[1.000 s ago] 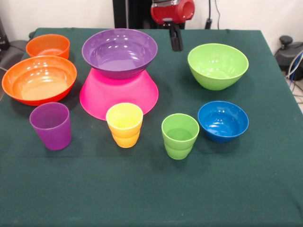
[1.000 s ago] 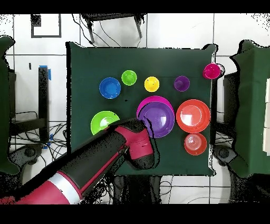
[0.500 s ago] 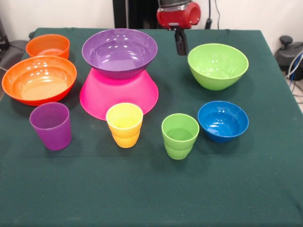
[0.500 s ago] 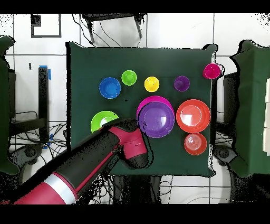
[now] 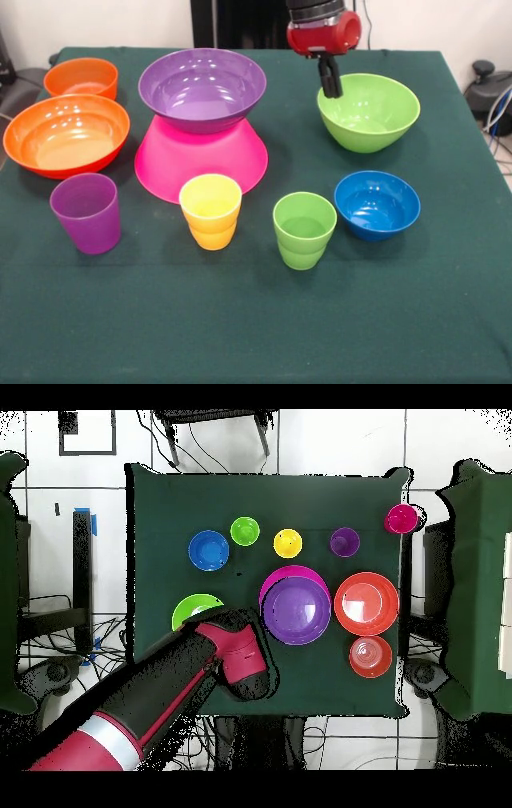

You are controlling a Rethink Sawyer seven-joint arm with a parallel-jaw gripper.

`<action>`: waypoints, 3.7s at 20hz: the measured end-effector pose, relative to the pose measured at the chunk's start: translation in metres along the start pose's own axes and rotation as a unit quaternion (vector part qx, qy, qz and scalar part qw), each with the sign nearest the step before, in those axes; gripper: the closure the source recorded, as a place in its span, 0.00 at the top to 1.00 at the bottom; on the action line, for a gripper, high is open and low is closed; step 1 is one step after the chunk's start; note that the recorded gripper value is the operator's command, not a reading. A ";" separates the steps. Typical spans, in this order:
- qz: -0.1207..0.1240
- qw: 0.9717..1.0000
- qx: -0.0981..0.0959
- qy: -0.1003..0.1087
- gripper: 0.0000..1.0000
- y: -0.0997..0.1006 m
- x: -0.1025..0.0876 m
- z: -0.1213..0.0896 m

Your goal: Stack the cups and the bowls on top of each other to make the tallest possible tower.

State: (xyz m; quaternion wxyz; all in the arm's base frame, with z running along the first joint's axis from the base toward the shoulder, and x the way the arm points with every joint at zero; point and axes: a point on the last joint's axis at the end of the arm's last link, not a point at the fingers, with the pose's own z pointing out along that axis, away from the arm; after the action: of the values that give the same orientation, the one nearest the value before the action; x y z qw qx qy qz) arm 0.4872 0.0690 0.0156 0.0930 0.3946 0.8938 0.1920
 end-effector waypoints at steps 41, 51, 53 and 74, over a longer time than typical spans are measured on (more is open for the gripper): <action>-0.011 0.999 0.018 0.030 1.00 -0.042 0.028 0.009; -0.001 0.999 0.018 0.036 1.00 -0.048 0.037 0.005; 0.001 0.999 0.016 0.035 1.00 -0.047 0.037 0.001; 0.034 0.999 -0.015 0.011 1.00 -0.039 0.011 -0.028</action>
State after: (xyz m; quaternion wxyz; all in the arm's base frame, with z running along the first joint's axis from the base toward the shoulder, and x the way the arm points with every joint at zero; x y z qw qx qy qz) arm 0.4446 0.0460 0.0250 0.0826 0.4215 0.8776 0.2129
